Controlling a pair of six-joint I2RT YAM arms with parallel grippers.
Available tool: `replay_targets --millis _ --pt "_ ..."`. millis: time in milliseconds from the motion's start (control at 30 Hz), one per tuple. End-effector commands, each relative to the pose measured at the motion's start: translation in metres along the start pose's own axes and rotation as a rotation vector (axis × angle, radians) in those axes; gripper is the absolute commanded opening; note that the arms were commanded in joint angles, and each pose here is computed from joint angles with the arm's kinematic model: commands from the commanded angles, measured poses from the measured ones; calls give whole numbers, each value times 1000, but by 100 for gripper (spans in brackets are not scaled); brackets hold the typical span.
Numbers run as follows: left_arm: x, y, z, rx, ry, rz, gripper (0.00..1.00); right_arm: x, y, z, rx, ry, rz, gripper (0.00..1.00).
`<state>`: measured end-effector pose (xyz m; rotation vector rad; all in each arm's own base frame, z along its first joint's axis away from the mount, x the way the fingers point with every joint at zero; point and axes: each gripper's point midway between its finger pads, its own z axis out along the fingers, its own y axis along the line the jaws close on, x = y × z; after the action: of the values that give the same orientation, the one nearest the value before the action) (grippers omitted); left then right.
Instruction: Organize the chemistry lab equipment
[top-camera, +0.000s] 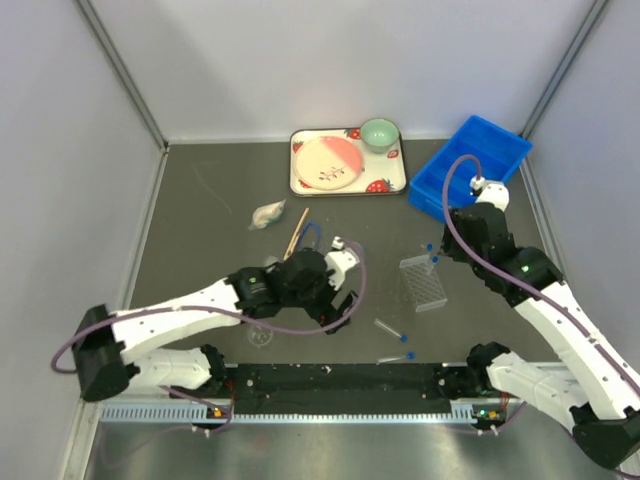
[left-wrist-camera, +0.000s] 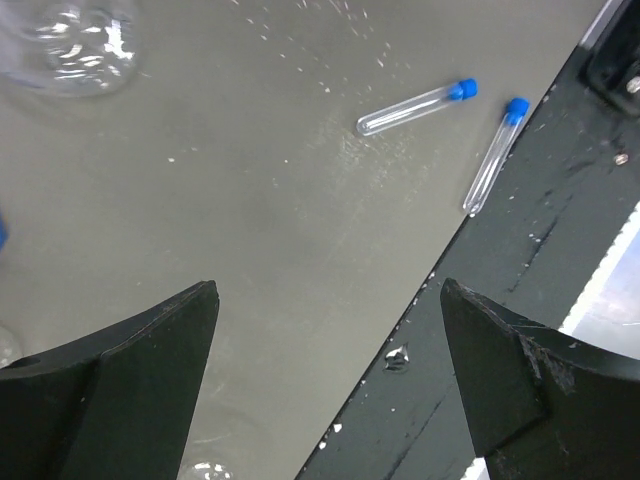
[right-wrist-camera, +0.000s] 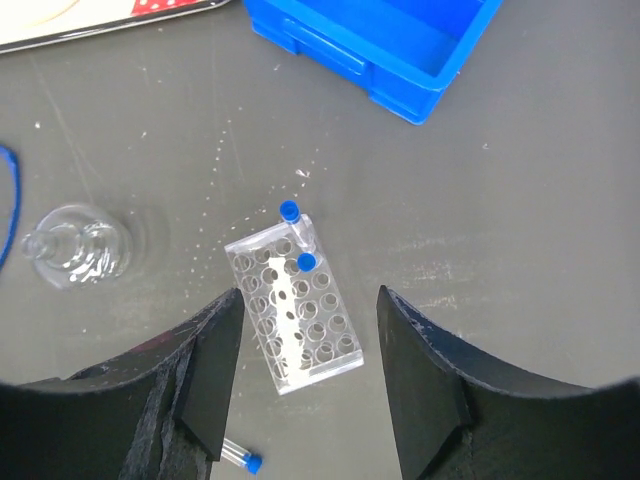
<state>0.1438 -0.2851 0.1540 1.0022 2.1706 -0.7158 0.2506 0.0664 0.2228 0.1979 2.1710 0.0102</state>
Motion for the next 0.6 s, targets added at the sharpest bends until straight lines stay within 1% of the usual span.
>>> replay_targets --millis 0,33,67,100,133,200,233,267,333,467,567 --pt "-19 -10 32 -22 -16 86 98 -3 -1 -17 -45 12 -4 56" --pt "-20 -12 39 -19 -7 101 97 0 -1 -19 -57 13 -6 56" --pt "-14 -4 51 -64 22 137 97 2 0 -19 -63 19 -8 56" --pt "-12 -8 56 -63 31 174 97 3 0 -21 -72 18 -7 56" --pt "-16 -10 63 -65 17 203 97 6 0 -21 -80 20 -7 56" --pt "-10 -12 78 -75 41 285 97 8 2 -23 -103 25 -5 56" --pt "-16 -16 83 -72 20 296 97 11 3 -23 -109 31 -3 56" --pt "-12 -15 92 -75 42 353 97 12 5 -25 -127 33 -4 56" --pt "-15 -20 103 -57 28 431 96 13 6 -27 -140 33 -3 56" --pt "-17 -28 116 -19 -27 511 96 17 7 -30 -168 34 -9 56" --pt "-13 -35 125 32 -18 559 96 19 9 -30 -180 37 -9 56"
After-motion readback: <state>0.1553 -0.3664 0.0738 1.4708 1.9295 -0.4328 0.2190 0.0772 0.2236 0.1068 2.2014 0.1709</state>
